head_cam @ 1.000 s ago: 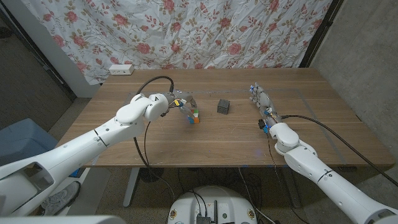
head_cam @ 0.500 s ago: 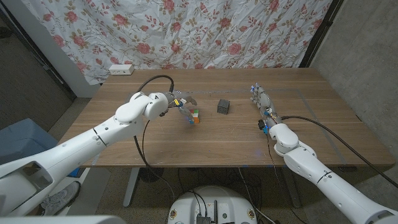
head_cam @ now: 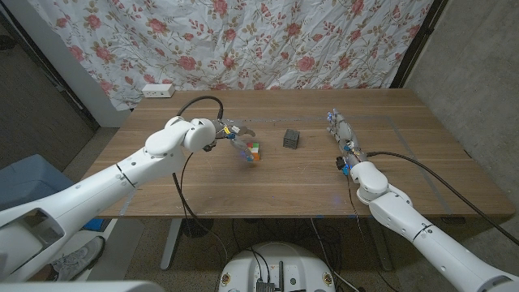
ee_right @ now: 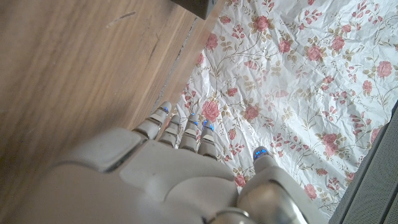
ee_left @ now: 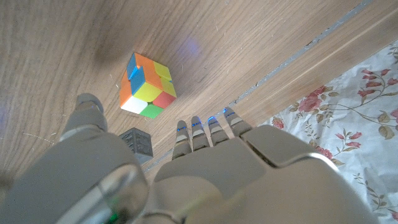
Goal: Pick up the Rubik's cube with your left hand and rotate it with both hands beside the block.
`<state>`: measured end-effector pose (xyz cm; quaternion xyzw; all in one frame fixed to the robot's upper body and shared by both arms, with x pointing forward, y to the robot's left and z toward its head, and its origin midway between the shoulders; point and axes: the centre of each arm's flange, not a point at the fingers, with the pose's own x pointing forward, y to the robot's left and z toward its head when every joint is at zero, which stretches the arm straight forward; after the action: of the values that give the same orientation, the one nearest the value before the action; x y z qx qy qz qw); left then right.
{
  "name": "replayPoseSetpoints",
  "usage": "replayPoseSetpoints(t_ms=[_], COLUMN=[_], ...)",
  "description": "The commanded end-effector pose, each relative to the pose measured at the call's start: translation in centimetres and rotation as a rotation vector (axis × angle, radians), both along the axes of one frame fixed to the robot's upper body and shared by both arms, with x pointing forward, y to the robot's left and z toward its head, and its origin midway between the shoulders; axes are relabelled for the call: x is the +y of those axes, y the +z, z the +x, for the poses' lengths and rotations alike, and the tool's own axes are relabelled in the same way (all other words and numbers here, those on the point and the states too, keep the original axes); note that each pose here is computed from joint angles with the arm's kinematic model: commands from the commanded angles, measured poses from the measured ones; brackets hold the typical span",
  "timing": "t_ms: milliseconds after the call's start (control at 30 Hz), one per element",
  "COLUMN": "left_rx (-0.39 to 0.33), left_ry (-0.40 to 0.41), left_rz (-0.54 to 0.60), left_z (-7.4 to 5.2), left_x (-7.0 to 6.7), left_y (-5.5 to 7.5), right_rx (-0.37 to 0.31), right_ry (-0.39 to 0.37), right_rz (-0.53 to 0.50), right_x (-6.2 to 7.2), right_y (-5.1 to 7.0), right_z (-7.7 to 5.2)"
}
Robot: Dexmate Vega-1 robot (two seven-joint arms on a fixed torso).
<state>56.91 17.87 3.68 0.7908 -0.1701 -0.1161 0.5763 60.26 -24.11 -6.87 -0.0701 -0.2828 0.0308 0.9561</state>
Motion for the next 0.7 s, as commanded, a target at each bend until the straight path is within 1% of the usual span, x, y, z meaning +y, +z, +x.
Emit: replayPoseSetpoints(t_ms=[33, 133, 200, 400, 567, 700], left_rx=[0.064, 0.072, 0.051, 0.045, 0.025, 0.004], left_ry=[-0.035, -0.049, -0.052, -0.067, -0.082, -0.093], left_rz=[-0.086, -0.168, -0.202, -0.289, -0.356, -0.406], left_z=[0.4, 0.7, 0.8, 1.3, 1.5, 1.7], left_x=[1.8, 2.7, 3.0, 3.9, 4.7, 5.1], left_y=[0.1, 0.1, 0.0, -0.5, -0.8, -1.1], right_rx=[0.005, -0.001, -0.007, -0.021, -0.030, -0.035], right_ry=[-0.023, -0.019, -0.015, -0.016, -0.016, -0.011], right_rz=[-0.003, -0.009, -0.003, -0.018, -0.021, -0.024], right_x=[0.0, -0.1, -0.1, 0.1, 0.5, 0.7], right_y=[-0.3, -0.3, -0.4, -0.3, -0.3, -0.3], right_z=[-0.2, -0.3, -0.3, -0.3, -0.3, 0.0])
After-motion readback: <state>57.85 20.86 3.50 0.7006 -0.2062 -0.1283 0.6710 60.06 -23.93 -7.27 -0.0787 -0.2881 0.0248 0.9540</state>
